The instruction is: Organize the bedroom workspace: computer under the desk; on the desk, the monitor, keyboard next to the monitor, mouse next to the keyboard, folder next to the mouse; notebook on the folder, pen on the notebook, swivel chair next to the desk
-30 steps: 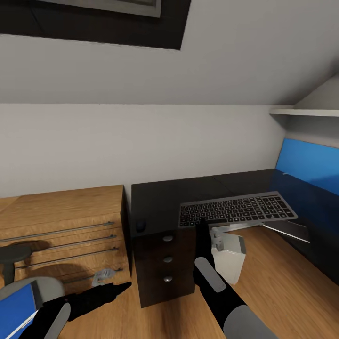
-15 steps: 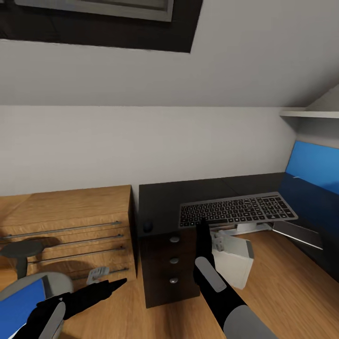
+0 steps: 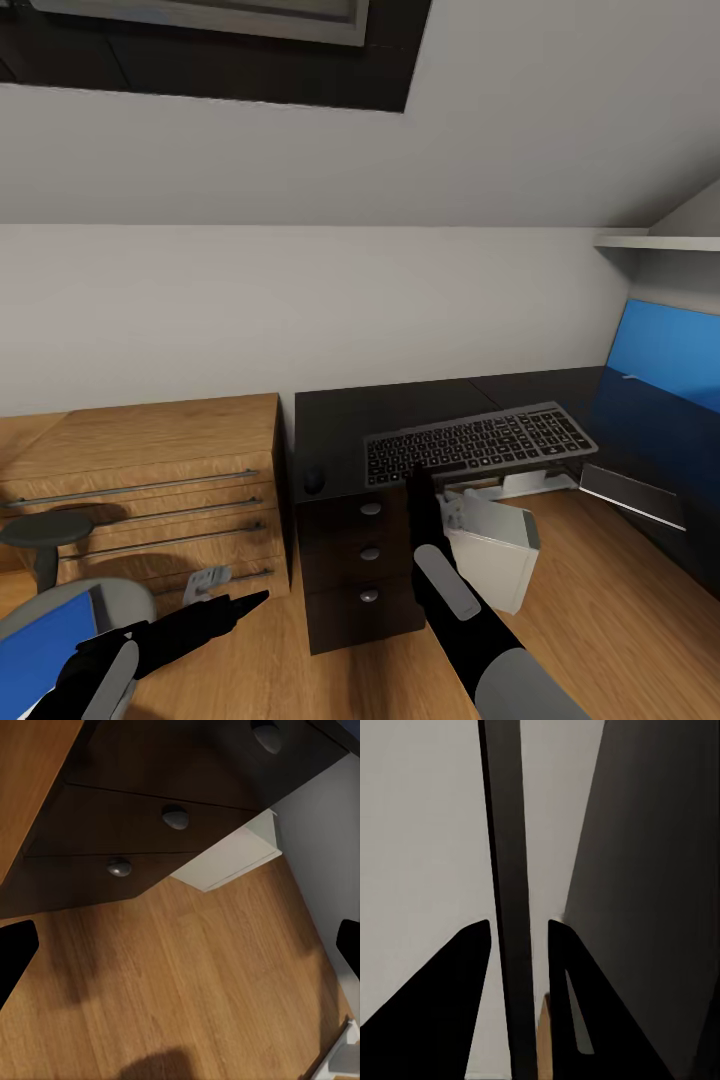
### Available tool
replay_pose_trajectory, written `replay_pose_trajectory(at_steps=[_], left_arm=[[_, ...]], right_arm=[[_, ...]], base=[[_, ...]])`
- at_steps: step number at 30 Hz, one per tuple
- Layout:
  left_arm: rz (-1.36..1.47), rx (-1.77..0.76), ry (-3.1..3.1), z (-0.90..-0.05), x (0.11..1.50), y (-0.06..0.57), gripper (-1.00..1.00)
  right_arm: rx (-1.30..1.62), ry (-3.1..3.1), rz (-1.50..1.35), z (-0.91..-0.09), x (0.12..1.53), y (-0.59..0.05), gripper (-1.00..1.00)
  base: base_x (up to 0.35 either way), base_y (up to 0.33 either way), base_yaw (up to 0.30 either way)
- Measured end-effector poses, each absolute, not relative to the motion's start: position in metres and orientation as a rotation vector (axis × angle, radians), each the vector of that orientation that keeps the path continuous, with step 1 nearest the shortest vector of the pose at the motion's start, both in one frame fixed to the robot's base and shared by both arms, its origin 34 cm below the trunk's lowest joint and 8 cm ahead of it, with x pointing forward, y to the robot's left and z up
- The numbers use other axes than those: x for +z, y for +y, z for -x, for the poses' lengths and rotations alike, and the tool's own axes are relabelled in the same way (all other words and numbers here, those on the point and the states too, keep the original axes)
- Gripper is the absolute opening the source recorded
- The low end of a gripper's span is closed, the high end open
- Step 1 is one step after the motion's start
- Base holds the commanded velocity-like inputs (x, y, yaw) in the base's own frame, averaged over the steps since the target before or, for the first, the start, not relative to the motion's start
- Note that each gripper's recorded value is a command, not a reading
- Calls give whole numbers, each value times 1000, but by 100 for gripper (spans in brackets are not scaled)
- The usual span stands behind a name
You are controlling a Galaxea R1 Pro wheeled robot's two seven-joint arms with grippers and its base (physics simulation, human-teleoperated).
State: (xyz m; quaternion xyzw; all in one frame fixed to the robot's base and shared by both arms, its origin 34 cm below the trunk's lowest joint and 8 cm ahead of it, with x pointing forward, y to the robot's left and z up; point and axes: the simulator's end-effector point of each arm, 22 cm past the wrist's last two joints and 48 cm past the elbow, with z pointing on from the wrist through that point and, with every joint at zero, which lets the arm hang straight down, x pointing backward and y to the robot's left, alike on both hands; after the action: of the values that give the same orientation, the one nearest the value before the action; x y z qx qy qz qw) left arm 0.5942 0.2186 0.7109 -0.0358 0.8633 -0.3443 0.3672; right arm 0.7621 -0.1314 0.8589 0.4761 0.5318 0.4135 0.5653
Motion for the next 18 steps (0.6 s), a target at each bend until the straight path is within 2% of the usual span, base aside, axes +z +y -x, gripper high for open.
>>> replay_pose_trajectory(at_steps=[8, 18], left_arm=[[93, -884, 2217, -594, 711, 219, 100], [95, -883, 2215, -595, 711, 220, 100]], right_arm=[[1098, 1361, -1079, -763, 853, -99, -100], [1264, 1400, -1204, -764, 837, -101, -100]], base=[[0, 0, 0], [0, 0, 0]])
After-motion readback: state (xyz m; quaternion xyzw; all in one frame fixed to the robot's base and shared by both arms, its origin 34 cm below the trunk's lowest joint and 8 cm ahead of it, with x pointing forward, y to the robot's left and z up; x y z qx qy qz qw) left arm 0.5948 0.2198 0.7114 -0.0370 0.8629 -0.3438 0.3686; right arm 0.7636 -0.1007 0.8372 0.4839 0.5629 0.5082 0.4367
